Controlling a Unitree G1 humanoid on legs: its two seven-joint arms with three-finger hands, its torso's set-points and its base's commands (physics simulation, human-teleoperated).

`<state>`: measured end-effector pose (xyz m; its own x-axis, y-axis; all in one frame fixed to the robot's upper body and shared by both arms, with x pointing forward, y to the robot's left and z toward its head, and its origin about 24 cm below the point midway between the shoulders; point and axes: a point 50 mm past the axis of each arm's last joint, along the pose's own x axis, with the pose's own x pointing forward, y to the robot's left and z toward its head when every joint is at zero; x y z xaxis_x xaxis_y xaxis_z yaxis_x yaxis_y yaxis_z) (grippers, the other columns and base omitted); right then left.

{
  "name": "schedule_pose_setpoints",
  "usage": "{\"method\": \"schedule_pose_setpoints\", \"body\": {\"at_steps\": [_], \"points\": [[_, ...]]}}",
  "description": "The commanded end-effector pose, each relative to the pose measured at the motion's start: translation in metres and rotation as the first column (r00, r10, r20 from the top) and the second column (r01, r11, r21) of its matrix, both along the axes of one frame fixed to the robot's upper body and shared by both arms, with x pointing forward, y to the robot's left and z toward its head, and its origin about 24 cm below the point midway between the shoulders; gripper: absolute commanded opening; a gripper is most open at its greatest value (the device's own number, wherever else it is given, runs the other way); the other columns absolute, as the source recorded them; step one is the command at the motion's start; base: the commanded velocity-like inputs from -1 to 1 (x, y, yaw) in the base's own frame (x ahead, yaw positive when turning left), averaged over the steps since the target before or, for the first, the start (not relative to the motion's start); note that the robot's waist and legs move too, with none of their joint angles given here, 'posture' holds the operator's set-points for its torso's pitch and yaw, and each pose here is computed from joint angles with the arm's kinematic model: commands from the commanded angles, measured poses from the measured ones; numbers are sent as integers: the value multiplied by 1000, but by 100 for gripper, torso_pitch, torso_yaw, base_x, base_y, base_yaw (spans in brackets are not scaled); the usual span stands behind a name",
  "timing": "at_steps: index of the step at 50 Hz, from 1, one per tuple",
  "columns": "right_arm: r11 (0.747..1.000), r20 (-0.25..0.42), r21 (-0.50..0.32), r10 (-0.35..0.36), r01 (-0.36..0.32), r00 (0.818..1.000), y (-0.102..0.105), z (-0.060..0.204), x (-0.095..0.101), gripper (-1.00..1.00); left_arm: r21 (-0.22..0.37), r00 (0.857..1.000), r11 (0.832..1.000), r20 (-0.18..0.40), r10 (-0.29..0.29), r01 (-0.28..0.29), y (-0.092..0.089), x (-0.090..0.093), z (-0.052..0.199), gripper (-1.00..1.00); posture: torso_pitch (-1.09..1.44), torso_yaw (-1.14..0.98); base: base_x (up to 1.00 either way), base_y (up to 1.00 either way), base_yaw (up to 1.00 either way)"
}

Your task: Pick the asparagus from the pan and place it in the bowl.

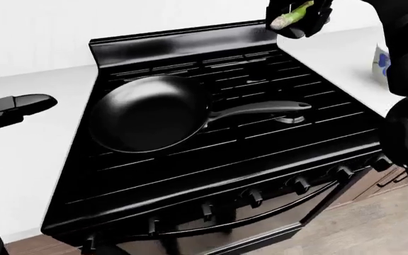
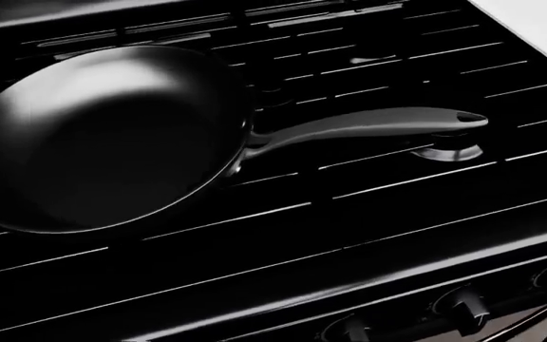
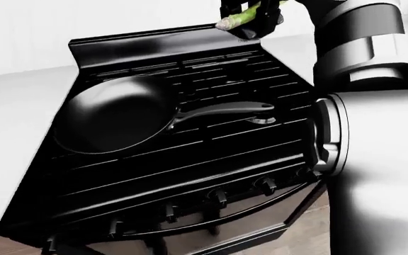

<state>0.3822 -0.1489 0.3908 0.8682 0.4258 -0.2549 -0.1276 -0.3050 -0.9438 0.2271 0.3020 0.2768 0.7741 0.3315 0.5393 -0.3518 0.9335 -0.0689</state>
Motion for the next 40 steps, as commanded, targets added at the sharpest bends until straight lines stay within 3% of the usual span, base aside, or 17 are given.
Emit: {"method": "schedule_pose_setpoints", "body": {"at_steps": [1, 40], "points": [[1000, 71, 25, 6, -8, 997, -1, 19, -7, -100, 37, 997, 999, 72, -7, 4, -4, -7, 14, 100, 0, 0, 0, -34, 0], [1000, 61, 16, 1, -2, 998, -2, 17, -7, -100, 38, 997, 999, 72, -6, 3, -4, -8, 14, 100, 0, 0, 0, -32, 0]]}}
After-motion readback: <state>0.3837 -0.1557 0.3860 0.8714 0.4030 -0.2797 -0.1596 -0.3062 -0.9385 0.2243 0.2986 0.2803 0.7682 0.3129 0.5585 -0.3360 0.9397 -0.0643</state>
